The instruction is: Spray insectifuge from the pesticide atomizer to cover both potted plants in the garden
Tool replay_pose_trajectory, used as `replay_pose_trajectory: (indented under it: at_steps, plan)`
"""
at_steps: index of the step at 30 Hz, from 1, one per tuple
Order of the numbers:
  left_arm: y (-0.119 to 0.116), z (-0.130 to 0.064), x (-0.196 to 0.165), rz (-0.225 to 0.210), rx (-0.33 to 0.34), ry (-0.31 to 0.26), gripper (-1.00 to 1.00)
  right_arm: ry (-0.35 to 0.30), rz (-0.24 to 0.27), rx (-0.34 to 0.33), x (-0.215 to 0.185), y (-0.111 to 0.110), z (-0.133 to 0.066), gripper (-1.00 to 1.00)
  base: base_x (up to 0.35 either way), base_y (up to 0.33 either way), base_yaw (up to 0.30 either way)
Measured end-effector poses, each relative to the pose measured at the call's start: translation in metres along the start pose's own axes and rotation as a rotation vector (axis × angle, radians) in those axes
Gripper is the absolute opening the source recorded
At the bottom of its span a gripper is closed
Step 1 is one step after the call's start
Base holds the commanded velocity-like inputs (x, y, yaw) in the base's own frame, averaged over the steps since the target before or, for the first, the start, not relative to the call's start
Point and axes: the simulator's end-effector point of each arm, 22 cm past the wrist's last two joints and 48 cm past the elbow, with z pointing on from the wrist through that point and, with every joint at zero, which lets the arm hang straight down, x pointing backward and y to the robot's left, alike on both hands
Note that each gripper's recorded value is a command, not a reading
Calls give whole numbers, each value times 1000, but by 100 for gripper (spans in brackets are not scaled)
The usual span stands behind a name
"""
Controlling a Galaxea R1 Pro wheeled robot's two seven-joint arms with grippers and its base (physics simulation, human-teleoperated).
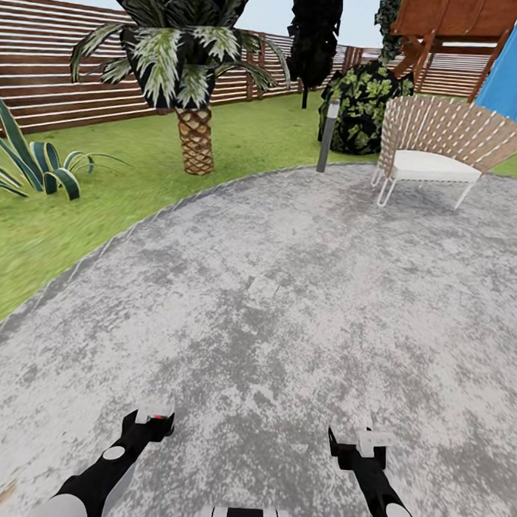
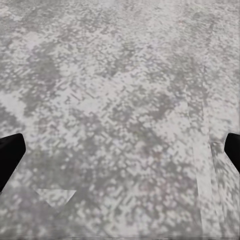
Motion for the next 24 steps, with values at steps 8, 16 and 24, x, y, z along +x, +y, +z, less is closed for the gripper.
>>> replay_pose_trajectory:
  at_steps: [8,16,24]
  plan:
    - [-7,1,29,0,11,-26,100,45,-1,-3,24,2,4,100,0,0,0]
    - [-9,6,53,1,13,10,100,91,-2,-7,47,4,6,100,0,0,0]
    - [-9,11,78,3,14,51,100,136,-2,-10,71,5,8,100,0,0,0]
